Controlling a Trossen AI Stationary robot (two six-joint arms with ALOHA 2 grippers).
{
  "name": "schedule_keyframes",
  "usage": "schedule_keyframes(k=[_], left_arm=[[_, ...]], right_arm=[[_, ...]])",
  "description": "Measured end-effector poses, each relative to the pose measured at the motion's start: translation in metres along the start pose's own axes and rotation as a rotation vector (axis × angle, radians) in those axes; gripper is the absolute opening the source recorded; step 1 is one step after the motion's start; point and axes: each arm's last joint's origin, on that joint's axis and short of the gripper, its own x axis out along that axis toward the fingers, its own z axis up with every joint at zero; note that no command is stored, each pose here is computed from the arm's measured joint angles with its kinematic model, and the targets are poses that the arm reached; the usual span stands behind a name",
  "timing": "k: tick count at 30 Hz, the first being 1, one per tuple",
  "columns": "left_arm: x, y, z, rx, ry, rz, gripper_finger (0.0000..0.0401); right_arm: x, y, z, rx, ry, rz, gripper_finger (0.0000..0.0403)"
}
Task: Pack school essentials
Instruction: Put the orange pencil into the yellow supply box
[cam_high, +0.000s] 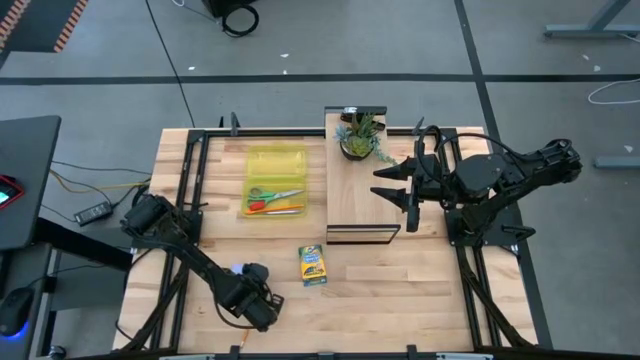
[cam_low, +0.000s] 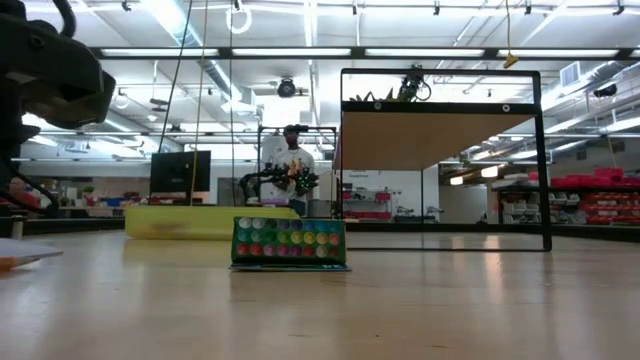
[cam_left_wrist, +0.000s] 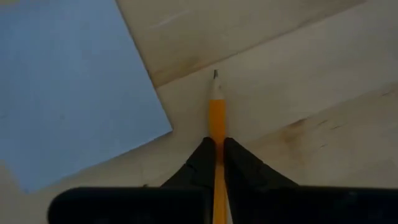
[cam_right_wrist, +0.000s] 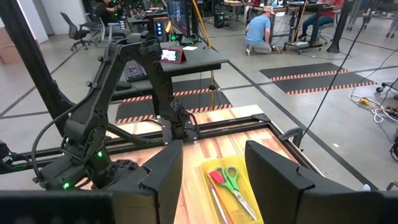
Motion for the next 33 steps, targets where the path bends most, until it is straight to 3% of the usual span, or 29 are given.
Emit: schedule_keyframes(k=[19, 33], left_arm=[[-0.016, -0.008, 0.057, 0.187, -0.042, -0.021, 0.0005], [-0.016, -0.006, 0.066, 0.297, 0.056, 0.014, 0.0087]], right_arm=[[0.000, 0.000, 0.000, 0.012, -0.003, 0.001, 0.0180], [0.000, 0.000, 0.001, 0.020, -0.012, 0.002, 0.0180]])
